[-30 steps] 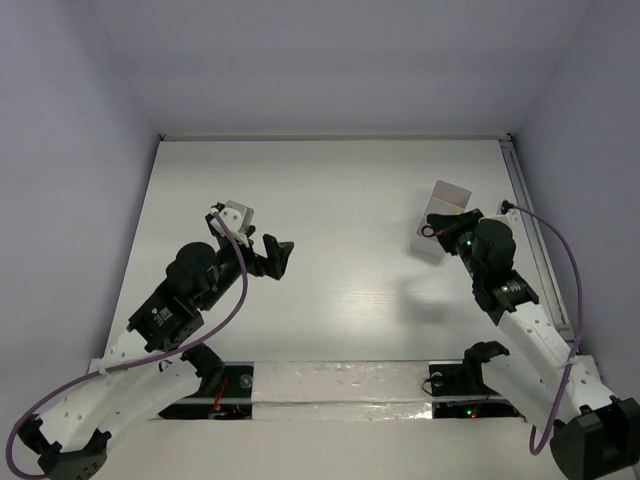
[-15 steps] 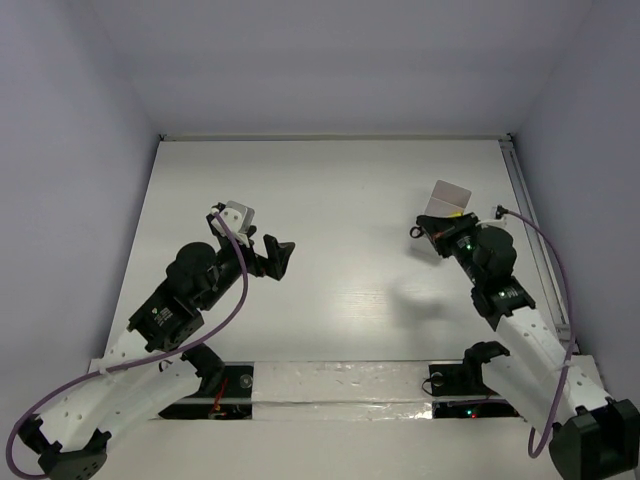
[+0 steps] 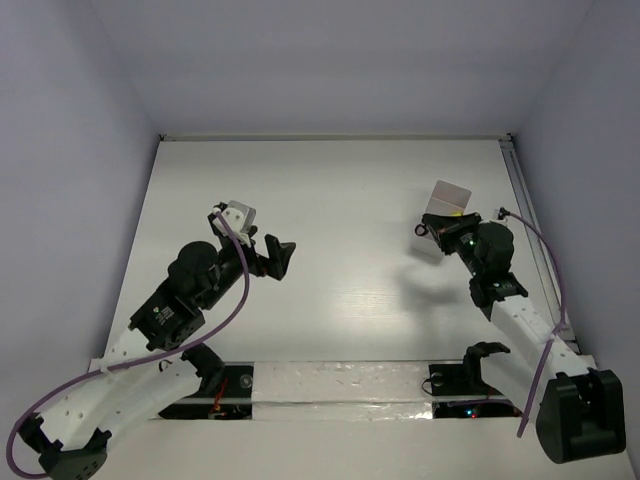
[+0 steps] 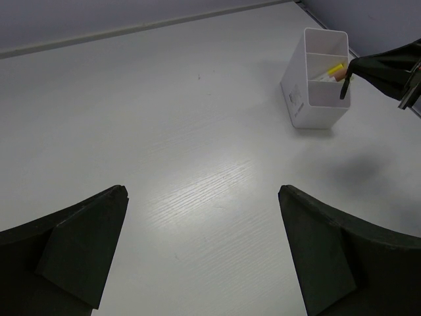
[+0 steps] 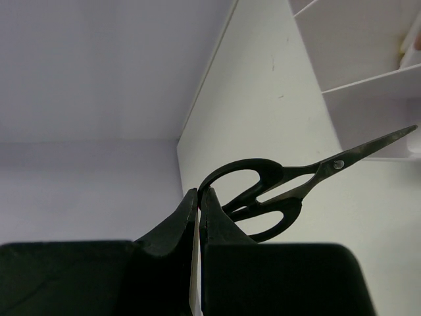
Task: Sort the stationery into containers
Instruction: Place the scissors in the storage box.
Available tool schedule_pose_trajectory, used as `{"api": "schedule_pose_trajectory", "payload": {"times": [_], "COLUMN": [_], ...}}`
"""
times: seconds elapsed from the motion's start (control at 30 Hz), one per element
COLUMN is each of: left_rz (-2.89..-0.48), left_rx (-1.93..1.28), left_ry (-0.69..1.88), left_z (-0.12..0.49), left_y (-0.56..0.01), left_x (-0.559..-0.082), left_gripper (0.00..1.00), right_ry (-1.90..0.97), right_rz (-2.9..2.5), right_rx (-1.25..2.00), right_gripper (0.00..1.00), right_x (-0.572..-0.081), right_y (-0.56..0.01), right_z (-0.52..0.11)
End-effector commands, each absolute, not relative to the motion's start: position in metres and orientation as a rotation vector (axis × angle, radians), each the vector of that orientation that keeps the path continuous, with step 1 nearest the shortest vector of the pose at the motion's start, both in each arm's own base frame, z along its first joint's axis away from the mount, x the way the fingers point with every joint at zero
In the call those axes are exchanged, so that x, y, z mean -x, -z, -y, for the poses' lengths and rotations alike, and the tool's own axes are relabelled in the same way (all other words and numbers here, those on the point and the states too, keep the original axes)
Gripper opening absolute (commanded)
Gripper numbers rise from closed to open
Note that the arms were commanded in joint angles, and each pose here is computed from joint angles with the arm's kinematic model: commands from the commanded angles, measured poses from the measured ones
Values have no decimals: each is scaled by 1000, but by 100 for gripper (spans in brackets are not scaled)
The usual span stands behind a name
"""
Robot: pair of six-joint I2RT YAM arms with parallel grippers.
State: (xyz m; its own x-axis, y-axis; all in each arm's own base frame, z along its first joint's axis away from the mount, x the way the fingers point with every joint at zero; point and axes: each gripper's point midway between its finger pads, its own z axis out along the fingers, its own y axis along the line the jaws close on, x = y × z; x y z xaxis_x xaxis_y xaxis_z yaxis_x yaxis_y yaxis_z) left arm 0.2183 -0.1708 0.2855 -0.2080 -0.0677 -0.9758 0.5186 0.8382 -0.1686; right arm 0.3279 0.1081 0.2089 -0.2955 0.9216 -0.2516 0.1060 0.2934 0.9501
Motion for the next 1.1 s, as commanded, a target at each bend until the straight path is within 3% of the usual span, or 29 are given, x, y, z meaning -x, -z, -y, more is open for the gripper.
{"api": "schedule_pose_trajectory", "payload": {"times": [0.0,0.6,0.73,1.0,1.07], "left_rz": [-1672,-1694,-1697,-1697,-1694], "left_rx": [-346,-345,-346,-346,-348], "left_ry": [568,550,551,551,553], "left_z": [173,174,174,174,174], "left_y": [-293,-287,-287,-286,-287], "left_x": [-221,-226,-227,-227,-227], "left_gripper": [99,99,99,99,99], "right_ry": [-1172,-1152,-1121,-1090,-1097], "right_rz": [-1579,-1593,-1584,-1590,-1589], "right_rx": [-920,-965,-976,-991,-979], "right_gripper": [0,1,11,21,30], "right_x": [-333,-347,-347,-349,-349], "right_y": [-222,-193,-192,-184,-186], "right_z": [-105,-87,-82,-77,-78]}}
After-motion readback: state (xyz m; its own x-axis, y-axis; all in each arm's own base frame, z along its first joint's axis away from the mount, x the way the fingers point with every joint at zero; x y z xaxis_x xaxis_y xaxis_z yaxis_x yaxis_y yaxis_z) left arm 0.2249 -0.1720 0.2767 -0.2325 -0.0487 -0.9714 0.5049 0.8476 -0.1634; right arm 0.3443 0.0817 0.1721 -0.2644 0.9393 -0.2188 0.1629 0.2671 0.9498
